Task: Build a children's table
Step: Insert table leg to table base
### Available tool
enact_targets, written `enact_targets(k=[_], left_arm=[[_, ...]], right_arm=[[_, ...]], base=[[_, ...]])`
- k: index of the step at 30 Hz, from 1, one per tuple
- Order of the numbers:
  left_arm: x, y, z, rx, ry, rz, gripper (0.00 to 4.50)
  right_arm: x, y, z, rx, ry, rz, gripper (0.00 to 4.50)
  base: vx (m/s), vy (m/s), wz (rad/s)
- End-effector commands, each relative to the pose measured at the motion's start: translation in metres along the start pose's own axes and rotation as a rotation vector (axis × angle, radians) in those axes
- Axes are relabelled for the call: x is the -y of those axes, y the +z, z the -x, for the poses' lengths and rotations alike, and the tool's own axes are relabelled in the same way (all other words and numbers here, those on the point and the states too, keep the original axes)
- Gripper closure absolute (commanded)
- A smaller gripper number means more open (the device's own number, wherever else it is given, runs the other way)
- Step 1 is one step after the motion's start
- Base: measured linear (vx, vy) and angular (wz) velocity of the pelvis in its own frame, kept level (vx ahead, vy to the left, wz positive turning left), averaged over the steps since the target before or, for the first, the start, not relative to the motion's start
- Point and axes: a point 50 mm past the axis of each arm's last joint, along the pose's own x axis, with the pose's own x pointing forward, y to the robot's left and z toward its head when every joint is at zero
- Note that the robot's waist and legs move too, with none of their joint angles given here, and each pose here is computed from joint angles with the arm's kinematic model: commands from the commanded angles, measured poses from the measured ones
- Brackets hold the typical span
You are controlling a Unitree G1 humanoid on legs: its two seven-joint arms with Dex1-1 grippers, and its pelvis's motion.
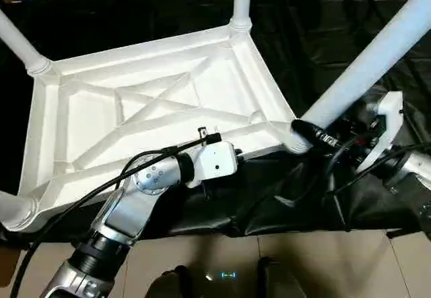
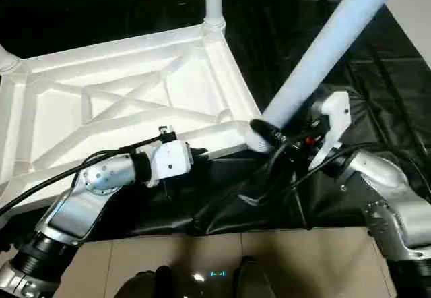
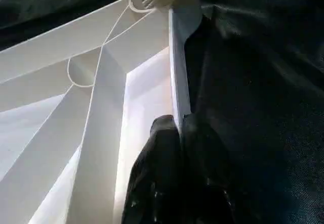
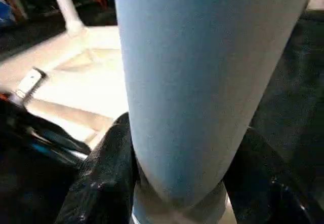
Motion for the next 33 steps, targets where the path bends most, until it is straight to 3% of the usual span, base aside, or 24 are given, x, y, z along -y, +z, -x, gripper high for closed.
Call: enact_targets(k=[1,8,16,25,33], left_arm=[[0.021,-0.017,-0.002,-0.013,0.017,0.136,4.50],[0.025,-0.013,-0.003,0.009,-0.022,0.128,4.50],[0.034,-0.009,-0.002,0.037,-0.093,0.128,4.50],[0.033,-0.008,-0.004,0.036,-0.106,0.115,4.50],[0.031,-0.008,-0.005,0.034,-0.099,0.110,4.50]], right_arm=[[0.004,-0.002,0.004,-0.013,-0.002,0.045,2.60],[0.021,-0.011,0.008,-0.011,-0.001,0.062,2.60],[0.031,-0.015,0.003,0.002,0.035,0.083,2.60],[0.019,-0.012,-0.011,-0.022,0.238,0.038,2.60],[0.020,-0.015,-0.010,-0.112,0.294,0.140,2.60]], base=[[0.000,0.000,0.00],[0.000,0.000,0.00],[0.000,0.000,0.00],[0.000,0.000,0.00],[0.000,0.000,0.00]])
